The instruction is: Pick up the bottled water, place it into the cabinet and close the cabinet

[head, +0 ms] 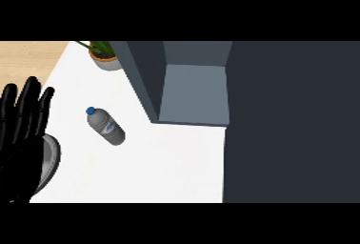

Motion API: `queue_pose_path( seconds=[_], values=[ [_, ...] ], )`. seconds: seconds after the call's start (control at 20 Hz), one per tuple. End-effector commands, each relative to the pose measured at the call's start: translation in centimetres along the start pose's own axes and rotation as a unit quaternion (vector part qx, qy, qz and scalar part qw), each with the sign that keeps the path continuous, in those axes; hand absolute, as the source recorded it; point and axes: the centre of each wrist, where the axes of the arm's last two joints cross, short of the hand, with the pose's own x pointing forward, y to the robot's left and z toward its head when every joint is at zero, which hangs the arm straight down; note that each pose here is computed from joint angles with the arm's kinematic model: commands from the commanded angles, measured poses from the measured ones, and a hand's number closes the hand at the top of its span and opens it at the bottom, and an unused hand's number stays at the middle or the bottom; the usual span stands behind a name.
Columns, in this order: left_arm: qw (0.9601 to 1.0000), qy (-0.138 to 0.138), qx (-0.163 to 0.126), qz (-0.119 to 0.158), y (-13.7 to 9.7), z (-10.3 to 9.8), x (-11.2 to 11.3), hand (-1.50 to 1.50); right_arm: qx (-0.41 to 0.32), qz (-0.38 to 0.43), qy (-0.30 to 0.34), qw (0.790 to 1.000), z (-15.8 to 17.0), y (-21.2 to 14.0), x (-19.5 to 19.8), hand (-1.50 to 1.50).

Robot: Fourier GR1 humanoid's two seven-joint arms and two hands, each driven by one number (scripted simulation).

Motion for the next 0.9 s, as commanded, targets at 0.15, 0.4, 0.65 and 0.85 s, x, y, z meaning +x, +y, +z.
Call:
queue_pose_path(
  seconds=[0.15,0.4,0.65,0.85],
  values=[
    [0.9991,0.027,-0.014,0.029,-0.3,-3.4,-0.6,-1.50,0.005,0.026,-0.019,0.999,1.5,0.0,1.9,-1.50],
    [0.9514,0.234,0.079,0.184,-0.6,-1.0,-4.6,-1.50,0.006,-0.146,0.114,0.983,4.1,2.1,-0.5,-1.50],
    [0.9399,0.261,0.088,0.201,0.5,-1.5,-2.2,-1.50,-0.002,-0.156,0.133,0.979,7.3,0.8,2.0,-1.50],
    [0.9380,0.271,0.083,0.199,1.1,-0.9,-0.5,-1.50,0.004,-0.166,0.128,0.978,8.3,0.8,2.0,-1.50]
  ],
)
